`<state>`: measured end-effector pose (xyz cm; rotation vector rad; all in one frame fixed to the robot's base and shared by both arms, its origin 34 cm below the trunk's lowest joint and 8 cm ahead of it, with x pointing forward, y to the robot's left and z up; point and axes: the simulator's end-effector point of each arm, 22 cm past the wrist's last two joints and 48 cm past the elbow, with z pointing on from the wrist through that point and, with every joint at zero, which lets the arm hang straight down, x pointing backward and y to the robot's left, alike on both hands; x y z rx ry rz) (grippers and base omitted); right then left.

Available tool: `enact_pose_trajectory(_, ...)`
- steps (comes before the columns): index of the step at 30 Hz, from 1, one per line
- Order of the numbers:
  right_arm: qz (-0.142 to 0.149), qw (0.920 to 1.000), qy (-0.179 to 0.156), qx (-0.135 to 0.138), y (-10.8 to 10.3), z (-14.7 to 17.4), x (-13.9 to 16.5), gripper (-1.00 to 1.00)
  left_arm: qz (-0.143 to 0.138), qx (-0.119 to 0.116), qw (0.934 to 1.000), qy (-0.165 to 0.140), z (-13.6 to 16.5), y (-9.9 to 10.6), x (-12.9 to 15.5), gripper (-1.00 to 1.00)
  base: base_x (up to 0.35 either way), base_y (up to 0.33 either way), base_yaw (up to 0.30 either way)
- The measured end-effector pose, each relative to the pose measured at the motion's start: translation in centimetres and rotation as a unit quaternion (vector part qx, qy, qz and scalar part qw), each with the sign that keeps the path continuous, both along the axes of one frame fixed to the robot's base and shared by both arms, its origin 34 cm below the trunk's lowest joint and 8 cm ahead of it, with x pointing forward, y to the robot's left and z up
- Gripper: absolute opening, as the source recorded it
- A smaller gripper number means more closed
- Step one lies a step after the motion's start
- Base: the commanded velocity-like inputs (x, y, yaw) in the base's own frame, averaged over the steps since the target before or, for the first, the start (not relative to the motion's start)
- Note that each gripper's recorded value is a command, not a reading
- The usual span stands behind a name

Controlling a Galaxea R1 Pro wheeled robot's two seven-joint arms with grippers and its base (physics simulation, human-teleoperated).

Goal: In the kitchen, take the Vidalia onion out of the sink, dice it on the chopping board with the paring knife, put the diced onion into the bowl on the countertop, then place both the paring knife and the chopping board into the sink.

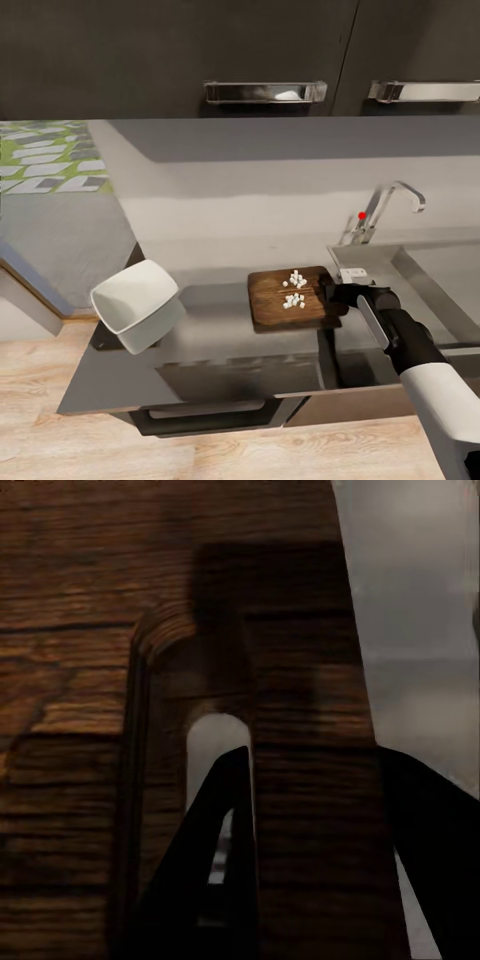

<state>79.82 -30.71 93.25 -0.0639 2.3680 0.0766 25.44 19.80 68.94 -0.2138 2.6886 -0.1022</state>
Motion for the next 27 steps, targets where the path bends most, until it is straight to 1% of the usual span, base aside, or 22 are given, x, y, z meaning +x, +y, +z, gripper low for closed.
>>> enact_pose_trajectory(8,0.0,1.0,-0.006,0.0,0.0,0.9,0.1,-1.0,0.0,0.0,1.0,-0.006,0.2,0.0,0.4,1.0,0.0,0.206,0.0)
enact_pose_trajectory(13,-0.001,0.9999,-0.01,0.0,-0.1,1.5,0.1,-1.0,0.0,0.0,0.9999,-0.01,0.3,0.0,0.7,1.0,0.0,0.097,0.0)
enact_pose_trajectory(22,-0.001,0.9998,-0.017,0.0,-0.1,2.5,0.2,-1.0,0.0,0.0,0.9998,-0.018,0.5,0.0,1.1,1.0,0.0,0.015,0.0)
enact_pose_trajectory(27,-0.001,0.9998,-0.021,0.0,-0.1,3.0,0.2,-1.0,0.0,0.0,0.9998,-0.021,0.6,0.0,1.3,1.0,0.0,0.187,0.0)
